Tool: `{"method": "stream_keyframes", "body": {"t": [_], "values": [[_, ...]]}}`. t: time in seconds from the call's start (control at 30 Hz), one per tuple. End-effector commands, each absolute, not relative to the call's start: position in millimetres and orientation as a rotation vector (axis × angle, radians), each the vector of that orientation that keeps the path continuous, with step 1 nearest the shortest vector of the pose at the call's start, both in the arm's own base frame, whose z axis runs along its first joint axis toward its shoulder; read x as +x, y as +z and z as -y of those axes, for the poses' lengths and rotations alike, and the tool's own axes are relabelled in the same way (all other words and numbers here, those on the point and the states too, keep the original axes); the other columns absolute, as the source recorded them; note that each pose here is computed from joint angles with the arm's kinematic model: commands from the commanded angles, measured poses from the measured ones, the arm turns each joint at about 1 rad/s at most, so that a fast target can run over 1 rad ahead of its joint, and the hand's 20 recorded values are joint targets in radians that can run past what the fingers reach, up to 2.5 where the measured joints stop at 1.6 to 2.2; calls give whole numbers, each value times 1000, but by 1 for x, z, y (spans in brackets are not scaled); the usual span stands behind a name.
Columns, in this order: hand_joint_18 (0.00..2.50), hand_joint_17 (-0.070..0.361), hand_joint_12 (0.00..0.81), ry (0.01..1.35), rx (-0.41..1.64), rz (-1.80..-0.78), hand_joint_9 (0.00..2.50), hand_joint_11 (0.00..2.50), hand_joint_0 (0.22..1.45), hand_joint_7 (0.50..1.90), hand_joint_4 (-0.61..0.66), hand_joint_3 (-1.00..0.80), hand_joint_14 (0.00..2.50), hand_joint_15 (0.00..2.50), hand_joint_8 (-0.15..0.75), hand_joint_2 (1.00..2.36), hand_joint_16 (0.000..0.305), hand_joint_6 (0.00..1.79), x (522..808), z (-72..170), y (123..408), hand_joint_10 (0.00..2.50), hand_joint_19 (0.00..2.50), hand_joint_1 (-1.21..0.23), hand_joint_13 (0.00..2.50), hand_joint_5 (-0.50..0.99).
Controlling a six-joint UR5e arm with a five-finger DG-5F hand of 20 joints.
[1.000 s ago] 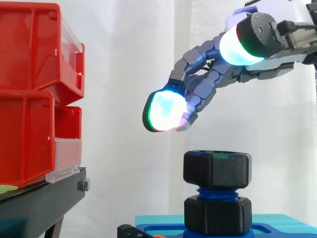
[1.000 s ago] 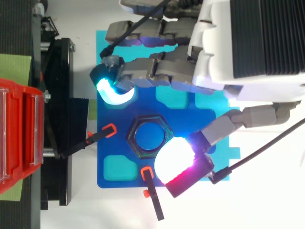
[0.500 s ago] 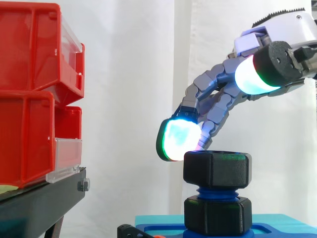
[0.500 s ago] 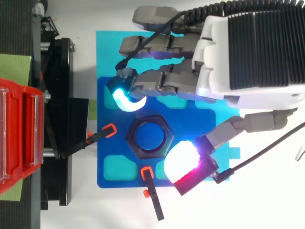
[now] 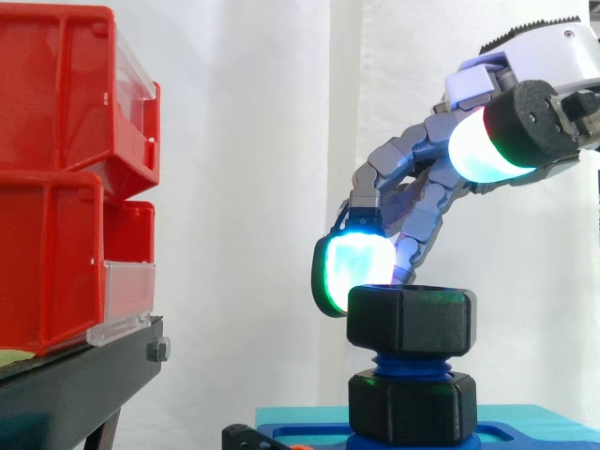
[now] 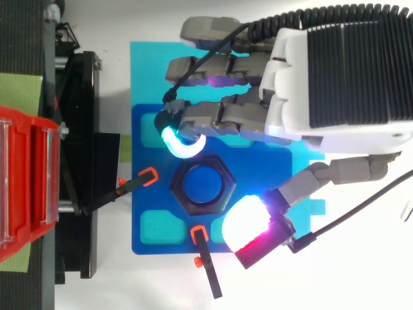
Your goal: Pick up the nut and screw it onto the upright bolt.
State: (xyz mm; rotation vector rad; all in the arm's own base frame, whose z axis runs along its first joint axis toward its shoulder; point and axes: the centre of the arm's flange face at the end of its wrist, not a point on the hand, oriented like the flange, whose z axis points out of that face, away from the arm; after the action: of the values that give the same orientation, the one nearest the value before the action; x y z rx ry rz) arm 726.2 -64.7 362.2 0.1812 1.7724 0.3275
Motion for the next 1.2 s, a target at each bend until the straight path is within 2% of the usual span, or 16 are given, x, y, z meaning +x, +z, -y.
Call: {"method": "stream_keyframes", "body": {"t": [0.0,0.33,0.47,0.6,0.83,0.93,1.07,1.17], "values": [[3,103,356,329,180,-1771,832,0,488,907,248,-500,0,0,281,1000,46,504,727,63,362,0,0,-239,349,-47],[219,90,319,330,179,-1773,1143,0,511,1058,217,-500,0,0,247,1000,40,505,726,62,362,0,0,-268,565,28],[339,85,289,330,179,-1771,1349,18,516,1202,141,-500,0,0,207,1000,38,505,726,62,363,0,0,-279,653,69],[413,82,279,334,176,-1770,1414,25,517,1230,132,-500,0,0,205,1000,36,504,727,63,362,0,7,-287,715,79],[747,69,253,327,185,-1770,1671,104,520,1348,93,-500,0,0,196,1000,31,503,725,70,363,1,166,-306,964,103],[878,65,236,326,186,-1770,1779,141,519,1386,85,-500,1,0,204,1000,29,502,725,72,363,5,212,-313,1059,111],[1071,55,211,329,185,-1775,2060,327,517,1429,78,-500,2,31,256,1000,25,500,724,74,363,13,286,-314,1274,118],[1131,55,216,325,188,-1784,2132,396,514,1433,76,-500,1,61,268,1000,25,502,723,78,362,15,316,-313,1373,118]]}}
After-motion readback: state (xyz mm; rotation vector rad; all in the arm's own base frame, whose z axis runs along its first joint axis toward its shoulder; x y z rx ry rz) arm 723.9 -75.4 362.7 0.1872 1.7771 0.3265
